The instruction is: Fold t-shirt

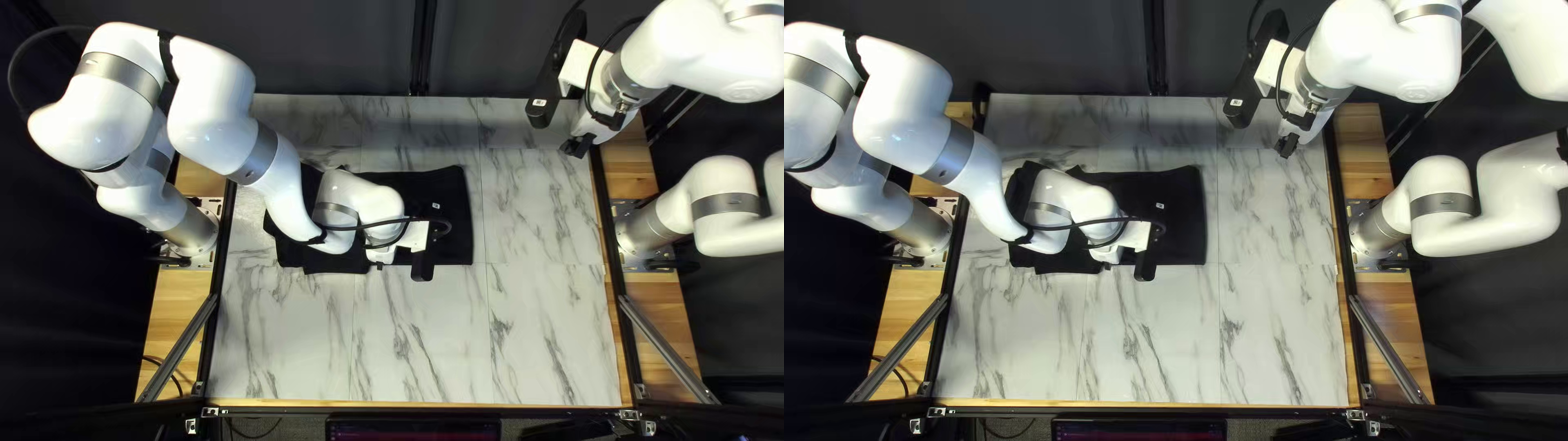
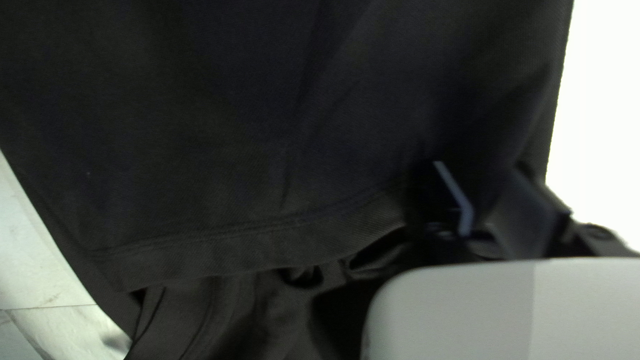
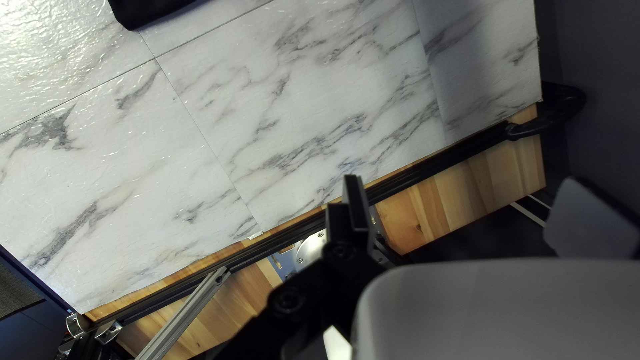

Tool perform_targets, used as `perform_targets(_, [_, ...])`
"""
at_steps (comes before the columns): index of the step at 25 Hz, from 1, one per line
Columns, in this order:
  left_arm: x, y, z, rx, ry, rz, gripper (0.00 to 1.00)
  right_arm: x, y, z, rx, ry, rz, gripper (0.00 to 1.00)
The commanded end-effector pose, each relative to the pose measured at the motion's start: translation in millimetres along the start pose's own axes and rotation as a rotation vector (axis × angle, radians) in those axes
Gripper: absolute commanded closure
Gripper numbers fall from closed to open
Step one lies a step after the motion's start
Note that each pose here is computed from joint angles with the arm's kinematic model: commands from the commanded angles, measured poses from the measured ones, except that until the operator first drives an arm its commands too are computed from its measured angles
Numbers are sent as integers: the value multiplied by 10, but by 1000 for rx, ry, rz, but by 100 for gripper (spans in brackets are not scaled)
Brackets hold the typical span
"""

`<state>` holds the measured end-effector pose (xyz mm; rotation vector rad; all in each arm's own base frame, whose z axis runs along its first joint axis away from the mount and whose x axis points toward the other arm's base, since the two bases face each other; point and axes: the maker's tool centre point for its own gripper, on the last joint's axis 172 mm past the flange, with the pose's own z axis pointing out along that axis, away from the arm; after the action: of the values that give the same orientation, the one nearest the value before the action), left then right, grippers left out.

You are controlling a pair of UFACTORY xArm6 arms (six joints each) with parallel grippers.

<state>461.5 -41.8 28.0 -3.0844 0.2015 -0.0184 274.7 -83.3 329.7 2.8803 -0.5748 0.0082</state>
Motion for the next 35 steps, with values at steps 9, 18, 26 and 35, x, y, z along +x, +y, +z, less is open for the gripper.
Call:
perform_targets(9, [-137,123,-313,39,6,-6,100,0,0,0,0,0,0,0])
perform_targets(18, [-243,265,-460,75,3,-17,100,0,0,0,0,0,0,0])
perform_targets(26, [-171,313,-205,36,-8,9,0,0,0,0,0,0,0,0])
perform_targets(35, [-249,181,-315,0,-3,24,0,0,0,0,0,0,0,0])
